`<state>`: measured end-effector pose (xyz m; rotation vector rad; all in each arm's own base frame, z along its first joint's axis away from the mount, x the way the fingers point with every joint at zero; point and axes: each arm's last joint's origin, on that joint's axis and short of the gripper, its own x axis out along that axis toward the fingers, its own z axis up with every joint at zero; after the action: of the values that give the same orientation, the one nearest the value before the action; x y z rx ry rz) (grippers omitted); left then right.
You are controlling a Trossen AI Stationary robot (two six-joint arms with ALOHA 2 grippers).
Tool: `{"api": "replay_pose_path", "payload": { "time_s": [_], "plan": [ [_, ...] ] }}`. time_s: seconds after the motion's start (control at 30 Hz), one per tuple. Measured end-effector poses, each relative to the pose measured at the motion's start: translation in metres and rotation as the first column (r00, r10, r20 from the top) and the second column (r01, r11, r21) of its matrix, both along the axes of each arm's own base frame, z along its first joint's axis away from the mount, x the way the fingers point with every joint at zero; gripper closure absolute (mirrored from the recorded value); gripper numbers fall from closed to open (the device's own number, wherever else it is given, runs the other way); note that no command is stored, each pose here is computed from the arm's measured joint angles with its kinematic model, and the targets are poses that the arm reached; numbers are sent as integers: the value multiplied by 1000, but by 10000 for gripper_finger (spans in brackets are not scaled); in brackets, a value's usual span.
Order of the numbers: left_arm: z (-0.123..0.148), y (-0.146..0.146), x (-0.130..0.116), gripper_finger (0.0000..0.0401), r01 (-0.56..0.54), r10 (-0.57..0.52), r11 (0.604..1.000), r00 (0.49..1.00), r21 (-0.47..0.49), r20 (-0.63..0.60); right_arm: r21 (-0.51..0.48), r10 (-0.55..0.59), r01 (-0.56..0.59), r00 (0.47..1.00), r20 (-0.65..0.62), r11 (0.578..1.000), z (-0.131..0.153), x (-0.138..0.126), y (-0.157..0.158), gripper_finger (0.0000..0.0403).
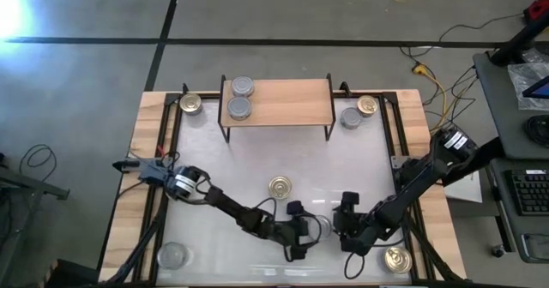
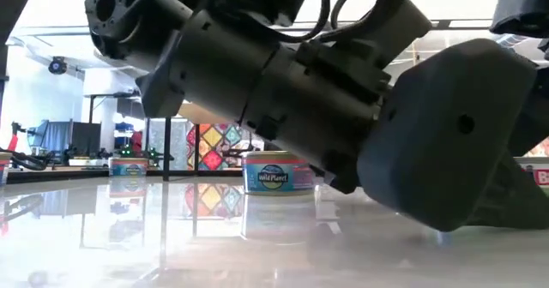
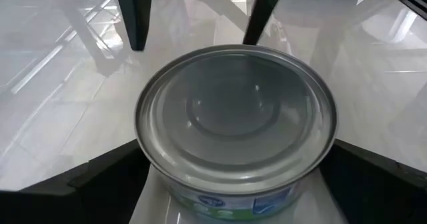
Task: Stack canned seafood by type on shelf
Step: Stack the green tuna can on top of the green tuna can on the shelf
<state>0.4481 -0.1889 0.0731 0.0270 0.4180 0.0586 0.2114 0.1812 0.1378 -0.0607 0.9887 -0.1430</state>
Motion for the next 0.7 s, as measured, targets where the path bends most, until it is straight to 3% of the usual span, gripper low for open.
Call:
{"api": "replay_pose_path", "payload": {
  "time_s": [0.7],
  "plan": [
    [3, 0, 3, 3, -20, 21, 999, 1000, -35, 21, -78, 29, -26, 999, 40, 997, -2, 9, -6, 89]
  ]
}}
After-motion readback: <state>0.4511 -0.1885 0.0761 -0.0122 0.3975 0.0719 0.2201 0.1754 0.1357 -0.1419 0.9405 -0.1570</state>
